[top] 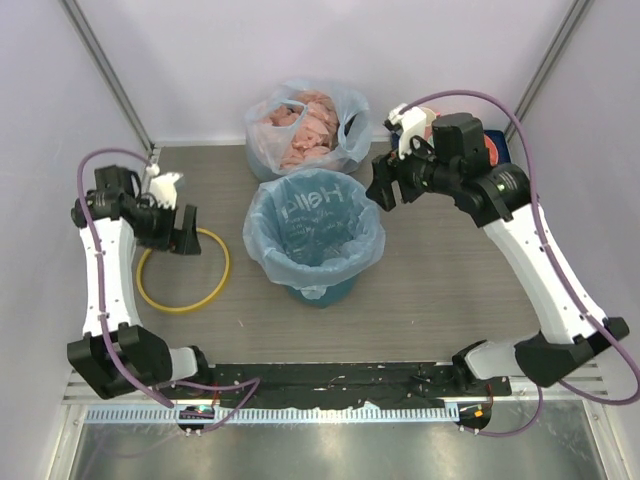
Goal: Put the trash bags into the trash bin
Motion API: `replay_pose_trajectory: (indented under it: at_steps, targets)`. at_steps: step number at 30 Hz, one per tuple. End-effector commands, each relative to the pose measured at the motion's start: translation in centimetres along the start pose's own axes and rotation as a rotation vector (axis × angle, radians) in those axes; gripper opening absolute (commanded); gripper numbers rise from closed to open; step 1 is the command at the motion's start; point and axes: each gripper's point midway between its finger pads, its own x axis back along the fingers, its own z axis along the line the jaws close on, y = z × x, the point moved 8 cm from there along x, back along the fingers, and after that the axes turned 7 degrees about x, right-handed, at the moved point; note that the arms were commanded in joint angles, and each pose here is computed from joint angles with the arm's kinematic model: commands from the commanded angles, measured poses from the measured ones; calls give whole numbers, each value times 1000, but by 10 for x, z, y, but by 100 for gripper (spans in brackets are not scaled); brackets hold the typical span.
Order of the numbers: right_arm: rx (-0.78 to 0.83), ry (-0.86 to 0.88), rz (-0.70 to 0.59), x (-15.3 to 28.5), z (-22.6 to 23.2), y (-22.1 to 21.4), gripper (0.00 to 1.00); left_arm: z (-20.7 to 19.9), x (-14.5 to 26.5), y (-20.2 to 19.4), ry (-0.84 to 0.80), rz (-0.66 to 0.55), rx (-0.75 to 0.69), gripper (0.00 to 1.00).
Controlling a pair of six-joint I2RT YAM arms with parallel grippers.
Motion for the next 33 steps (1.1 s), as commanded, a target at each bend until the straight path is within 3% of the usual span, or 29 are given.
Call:
replay_pose_trajectory:
  at_steps: [1, 5, 7, 9, 14, 20, 33]
  targets:
    - [-14, -11, -59, 28, 7, -1, 77, 41, -11, -48, 61, 115, 33, 84]
    - [-24, -8, -50, 31, 9, -8, 77, 97, -18, -71, 147, 66, 332, 76]
    - [-28, -7, -40, 30, 9, -11, 77, 118, -26, -76, 235, 63, 388, 64]
    - [-35, -2, -40, 30, 10, -11, 77, 135, -30, -83, 337, 58, 467, 59]
    - [-40, -2, -34, 30, 10, -13, 77, 163, -45, -89, 517, -26, 535, 55]
    - [-49, -3, -25, 26, 9, -13, 77, 187, -63, -101, 628, -17, 593, 44]
    - [-57, -4, -10, 23, 6, -14, 77, 208, -101, -117, 580, -29, 600, 41]
